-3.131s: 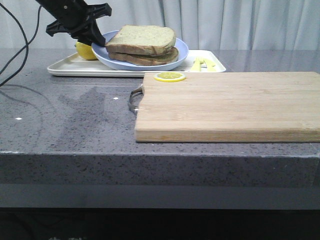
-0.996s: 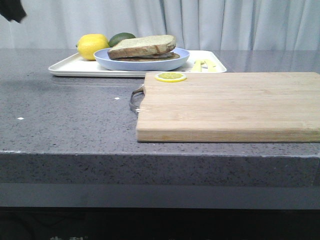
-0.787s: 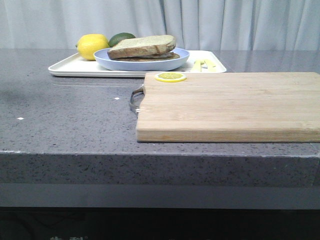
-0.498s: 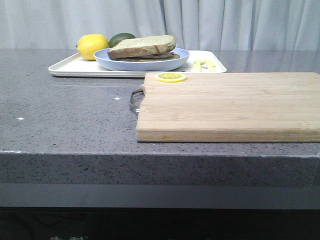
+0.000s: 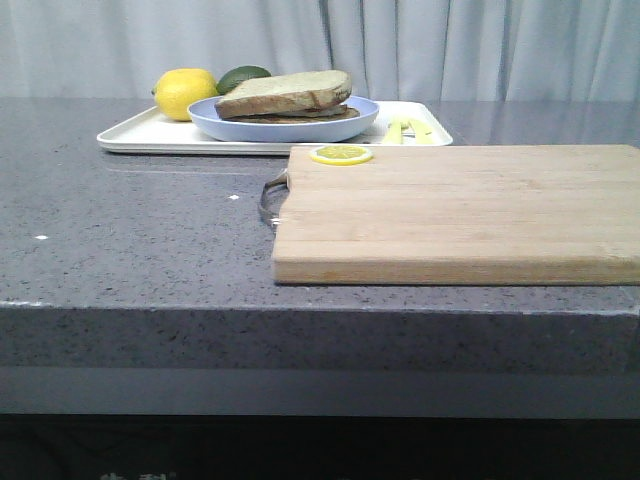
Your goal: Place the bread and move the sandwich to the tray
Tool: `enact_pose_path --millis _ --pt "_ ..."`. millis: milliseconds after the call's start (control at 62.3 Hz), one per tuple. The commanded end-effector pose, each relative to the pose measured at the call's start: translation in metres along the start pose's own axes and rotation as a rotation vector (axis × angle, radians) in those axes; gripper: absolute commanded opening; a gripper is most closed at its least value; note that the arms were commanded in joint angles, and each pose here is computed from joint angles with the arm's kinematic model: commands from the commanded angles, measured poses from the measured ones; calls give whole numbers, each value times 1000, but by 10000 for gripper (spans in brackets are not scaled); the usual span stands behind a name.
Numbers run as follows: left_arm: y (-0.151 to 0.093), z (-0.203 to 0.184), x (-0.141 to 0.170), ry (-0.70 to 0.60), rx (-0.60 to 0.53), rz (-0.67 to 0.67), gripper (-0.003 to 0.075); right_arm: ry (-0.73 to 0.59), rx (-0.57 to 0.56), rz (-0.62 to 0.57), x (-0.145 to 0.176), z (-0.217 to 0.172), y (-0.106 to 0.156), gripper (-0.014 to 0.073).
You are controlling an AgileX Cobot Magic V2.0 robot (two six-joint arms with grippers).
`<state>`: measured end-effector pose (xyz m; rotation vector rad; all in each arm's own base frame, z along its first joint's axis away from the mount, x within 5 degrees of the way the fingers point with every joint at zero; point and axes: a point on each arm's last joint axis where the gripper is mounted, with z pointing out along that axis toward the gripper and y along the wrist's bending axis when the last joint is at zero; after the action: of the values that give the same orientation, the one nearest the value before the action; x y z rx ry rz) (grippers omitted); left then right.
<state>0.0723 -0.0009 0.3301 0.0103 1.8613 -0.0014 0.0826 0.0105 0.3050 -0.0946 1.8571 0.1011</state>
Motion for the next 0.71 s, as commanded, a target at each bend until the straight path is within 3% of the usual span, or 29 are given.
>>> enact_pose_path --millis 0,225,691 --pt "-1 -12 0 -144 4 -29 -19 -93 12 3 -15 -3 -1 -60" --pt "-2 -25 24 -235 9 -40 -19 -93 12 3 -15 -3 -1 -60" --pt "-2 -26 24 -251 8 -40 -19 -92 12 3 -15 -3 -1 -60"
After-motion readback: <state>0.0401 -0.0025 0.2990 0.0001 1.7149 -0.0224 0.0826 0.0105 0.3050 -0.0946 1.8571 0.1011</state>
